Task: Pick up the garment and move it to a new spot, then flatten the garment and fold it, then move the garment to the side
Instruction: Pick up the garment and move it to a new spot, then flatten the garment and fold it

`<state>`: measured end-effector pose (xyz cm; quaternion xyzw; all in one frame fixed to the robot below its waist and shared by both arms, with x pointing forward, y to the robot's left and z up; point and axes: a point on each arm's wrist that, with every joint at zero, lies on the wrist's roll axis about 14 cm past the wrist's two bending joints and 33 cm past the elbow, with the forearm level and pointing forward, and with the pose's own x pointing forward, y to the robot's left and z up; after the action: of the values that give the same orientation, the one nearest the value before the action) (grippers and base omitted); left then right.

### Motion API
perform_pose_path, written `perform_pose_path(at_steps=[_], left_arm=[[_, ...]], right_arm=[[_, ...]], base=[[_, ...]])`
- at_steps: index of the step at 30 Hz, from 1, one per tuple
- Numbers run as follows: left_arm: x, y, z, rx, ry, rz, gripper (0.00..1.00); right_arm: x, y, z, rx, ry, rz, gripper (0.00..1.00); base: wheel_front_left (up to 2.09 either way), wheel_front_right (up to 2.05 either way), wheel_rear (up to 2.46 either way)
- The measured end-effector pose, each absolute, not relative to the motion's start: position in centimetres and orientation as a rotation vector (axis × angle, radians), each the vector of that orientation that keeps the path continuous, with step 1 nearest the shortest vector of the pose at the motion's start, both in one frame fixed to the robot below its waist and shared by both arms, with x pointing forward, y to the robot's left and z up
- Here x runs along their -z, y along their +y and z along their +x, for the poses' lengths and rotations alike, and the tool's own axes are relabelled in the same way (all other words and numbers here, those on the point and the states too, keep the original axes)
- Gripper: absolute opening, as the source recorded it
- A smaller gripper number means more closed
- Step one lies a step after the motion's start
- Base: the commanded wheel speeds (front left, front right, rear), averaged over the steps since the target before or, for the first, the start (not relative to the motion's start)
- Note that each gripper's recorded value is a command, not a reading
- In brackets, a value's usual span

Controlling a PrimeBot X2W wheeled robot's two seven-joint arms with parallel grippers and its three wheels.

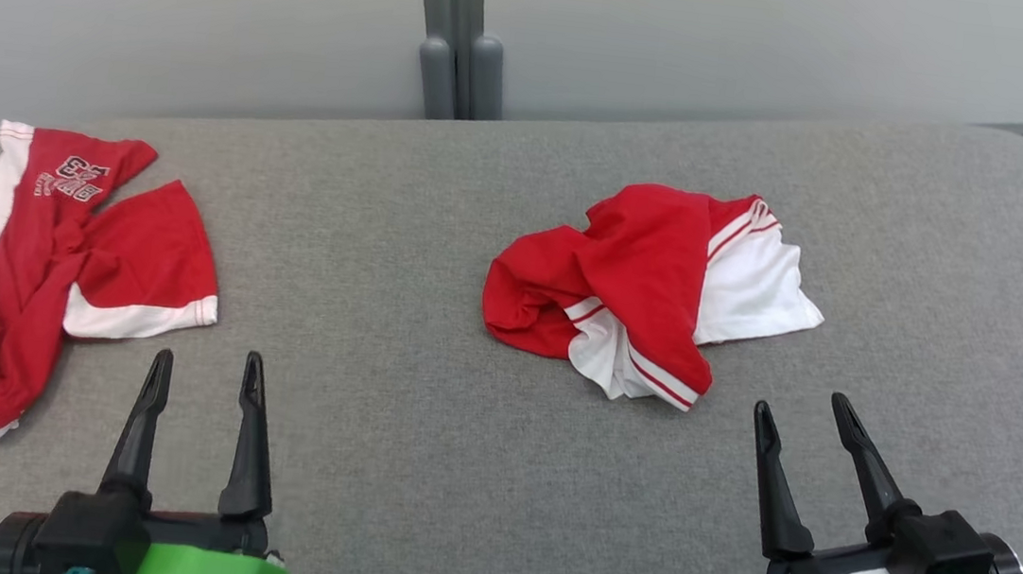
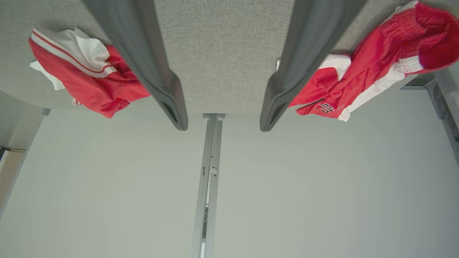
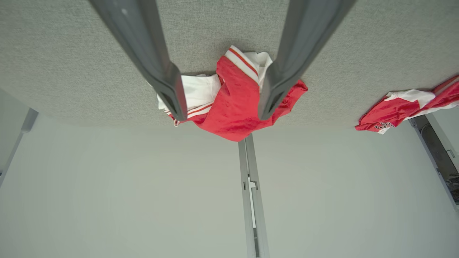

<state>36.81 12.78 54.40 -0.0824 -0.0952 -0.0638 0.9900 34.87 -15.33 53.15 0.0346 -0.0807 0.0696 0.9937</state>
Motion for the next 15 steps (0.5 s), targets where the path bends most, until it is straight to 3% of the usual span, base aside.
perform_pose_path(at_steps=[15], left_arm=[[-54.2,12.1,33.1,0.149,-0.183,-0.166,1.0]], right_arm=[[-53.4,-15.1,33.5,-0.15,-0.173,0.071,1.0]], base=[[0.0,0.0,0.0]])
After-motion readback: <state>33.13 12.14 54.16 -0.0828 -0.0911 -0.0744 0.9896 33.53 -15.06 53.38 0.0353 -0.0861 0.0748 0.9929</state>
